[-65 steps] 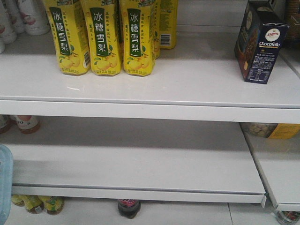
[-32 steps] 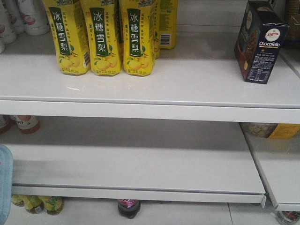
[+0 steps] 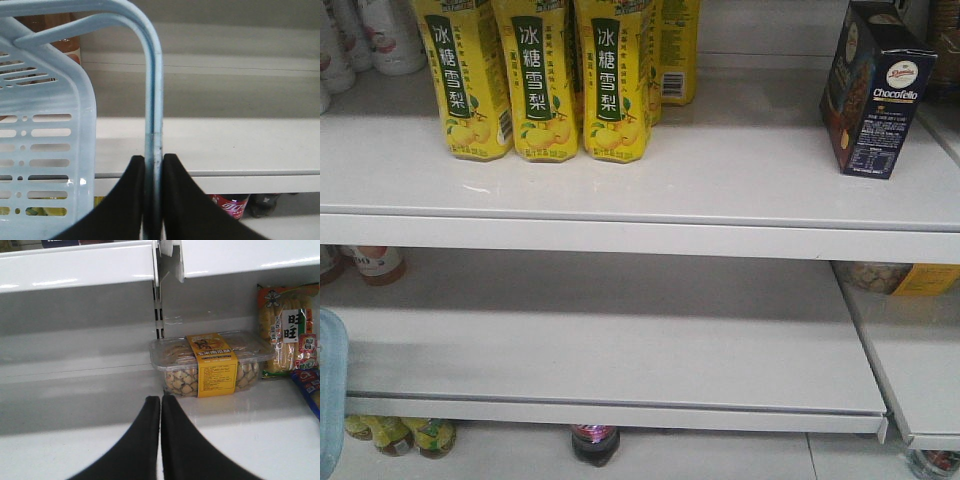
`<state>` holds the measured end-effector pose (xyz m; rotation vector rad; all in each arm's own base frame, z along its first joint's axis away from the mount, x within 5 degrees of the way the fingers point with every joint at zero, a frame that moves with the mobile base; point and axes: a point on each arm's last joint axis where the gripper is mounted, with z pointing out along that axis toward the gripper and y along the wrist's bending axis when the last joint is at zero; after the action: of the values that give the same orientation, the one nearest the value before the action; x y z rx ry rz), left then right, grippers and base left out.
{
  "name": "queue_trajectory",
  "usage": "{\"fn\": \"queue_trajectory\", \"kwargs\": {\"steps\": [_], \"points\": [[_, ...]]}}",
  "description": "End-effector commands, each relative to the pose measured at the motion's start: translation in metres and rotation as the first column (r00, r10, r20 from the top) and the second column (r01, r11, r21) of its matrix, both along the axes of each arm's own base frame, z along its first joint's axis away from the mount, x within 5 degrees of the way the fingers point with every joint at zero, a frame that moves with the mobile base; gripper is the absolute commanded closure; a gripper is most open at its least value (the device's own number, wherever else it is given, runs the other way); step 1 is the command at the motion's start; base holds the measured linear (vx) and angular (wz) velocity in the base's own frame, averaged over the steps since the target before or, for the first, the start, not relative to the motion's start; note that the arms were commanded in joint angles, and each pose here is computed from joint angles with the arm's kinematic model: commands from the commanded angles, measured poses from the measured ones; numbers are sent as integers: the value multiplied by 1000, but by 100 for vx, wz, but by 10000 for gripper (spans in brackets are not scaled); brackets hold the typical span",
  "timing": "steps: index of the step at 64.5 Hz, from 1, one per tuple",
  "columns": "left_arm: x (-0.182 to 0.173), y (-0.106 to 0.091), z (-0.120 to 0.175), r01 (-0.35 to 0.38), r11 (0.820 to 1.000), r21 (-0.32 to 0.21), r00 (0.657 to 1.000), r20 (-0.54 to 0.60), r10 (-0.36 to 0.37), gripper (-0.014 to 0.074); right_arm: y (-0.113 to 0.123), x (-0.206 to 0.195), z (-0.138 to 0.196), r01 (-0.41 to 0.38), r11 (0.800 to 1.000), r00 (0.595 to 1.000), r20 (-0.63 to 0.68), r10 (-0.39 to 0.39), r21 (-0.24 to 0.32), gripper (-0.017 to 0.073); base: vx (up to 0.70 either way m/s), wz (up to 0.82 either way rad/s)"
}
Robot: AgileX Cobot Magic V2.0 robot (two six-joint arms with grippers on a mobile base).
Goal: Left arm holds basket, right arm returns cookies
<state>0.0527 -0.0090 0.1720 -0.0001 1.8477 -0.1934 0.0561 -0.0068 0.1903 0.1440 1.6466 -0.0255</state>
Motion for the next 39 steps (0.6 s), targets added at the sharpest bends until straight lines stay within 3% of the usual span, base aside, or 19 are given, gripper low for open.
{"fn": "queue_trajectory", "kwargs": {"steps": [1, 39], "points": [[1, 1, 20, -14, 1000, -3, 989, 146, 14, 601, 1, 0, 0, -5, 1000, 999, 54, 6, -20, 563, 0, 0], [1, 1, 20, -14, 1000, -3, 989, 146, 14, 601, 1, 0, 0, -5, 1000, 999, 54, 6, -16, 563, 0, 0]]}}
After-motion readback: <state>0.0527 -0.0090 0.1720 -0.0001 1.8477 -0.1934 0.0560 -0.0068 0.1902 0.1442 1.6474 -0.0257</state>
